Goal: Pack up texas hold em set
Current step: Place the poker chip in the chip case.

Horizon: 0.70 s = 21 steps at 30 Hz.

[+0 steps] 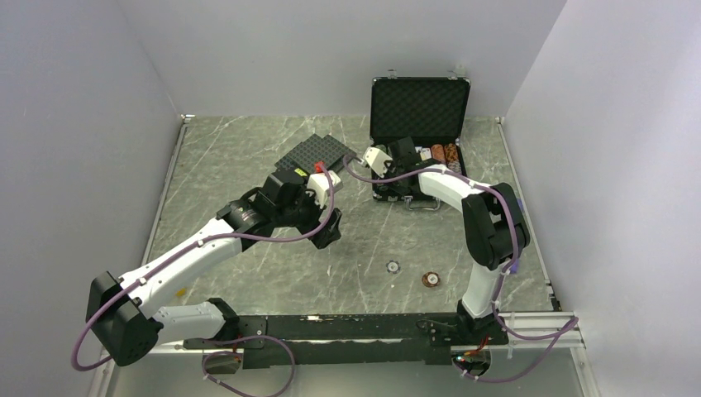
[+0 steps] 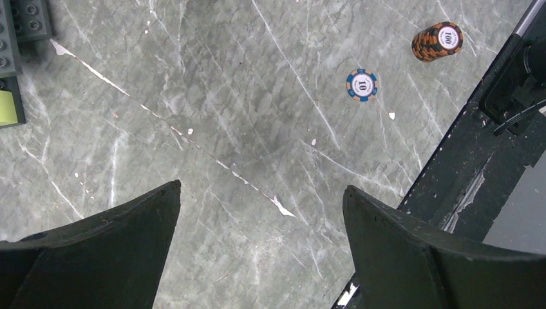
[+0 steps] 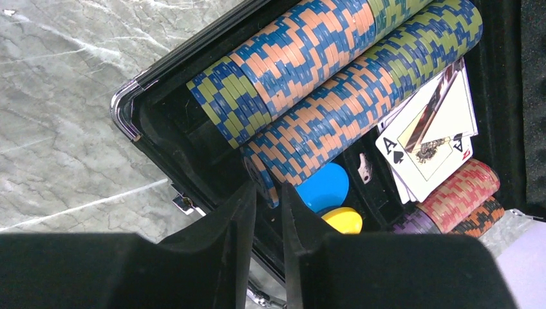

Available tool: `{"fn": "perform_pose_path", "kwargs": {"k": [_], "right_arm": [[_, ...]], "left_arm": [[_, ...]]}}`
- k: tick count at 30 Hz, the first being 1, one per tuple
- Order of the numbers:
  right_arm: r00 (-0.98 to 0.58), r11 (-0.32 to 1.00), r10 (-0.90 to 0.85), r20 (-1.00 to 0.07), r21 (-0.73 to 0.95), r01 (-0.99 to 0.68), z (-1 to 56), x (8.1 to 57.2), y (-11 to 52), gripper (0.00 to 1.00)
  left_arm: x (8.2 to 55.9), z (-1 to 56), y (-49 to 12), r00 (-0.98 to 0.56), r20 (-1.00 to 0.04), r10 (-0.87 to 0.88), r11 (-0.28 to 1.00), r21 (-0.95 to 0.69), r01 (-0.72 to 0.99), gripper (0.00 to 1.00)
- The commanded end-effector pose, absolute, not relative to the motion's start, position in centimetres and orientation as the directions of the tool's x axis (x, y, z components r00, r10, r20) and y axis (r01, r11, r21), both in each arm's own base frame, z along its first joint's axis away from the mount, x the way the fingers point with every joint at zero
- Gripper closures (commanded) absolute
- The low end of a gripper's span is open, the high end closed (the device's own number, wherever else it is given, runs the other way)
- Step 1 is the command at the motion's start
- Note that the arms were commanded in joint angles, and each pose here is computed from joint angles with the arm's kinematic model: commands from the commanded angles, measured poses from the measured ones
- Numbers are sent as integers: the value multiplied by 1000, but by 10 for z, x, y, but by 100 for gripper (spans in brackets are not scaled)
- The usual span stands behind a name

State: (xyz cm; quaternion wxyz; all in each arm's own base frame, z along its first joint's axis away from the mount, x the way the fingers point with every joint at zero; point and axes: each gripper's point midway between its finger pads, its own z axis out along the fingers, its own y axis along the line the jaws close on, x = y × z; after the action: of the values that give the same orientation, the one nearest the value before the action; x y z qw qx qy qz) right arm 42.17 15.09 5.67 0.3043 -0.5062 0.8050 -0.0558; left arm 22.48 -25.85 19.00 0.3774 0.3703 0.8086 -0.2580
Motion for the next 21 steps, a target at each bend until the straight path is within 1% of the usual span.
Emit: {"fn": "perform_pose_path", "kwargs": {"k": [1,4,7,11,15,17,21], "right_arm": [[-274,500,-838,-472,-464,-731,77,438,152,72],[-276,512,-832,-482,-475,-716,81,439,151,69],[-269,530,-817,-510,-481,-698,90,439,152,69],[-257,566,-781,-569,-471,-677,106,433,155,68],[-253,621,-721,-645,-439,-650,125,421,158,67],[-230,644,-673,-703,-403,-650,138,411,164,66],[-224,738,-540,-811,-329,-589,173,390,163,64]], "left_arm": [[227,198,-257,-419,-819,391,593,-124,795,1],[227,199,-257,-419,-820,391,595,-122,795,1],[227,199,-257,-417,-821,390,597,-120,793,1],[229,205,-254,-353,-844,403,577,-66,814,1],[230,213,-252,-300,-874,383,573,-30,819,1],[232,215,-249,-281,-884,375,586,-9,811,2],[240,214,-243,-323,-880,348,666,-10,746,4]]}}
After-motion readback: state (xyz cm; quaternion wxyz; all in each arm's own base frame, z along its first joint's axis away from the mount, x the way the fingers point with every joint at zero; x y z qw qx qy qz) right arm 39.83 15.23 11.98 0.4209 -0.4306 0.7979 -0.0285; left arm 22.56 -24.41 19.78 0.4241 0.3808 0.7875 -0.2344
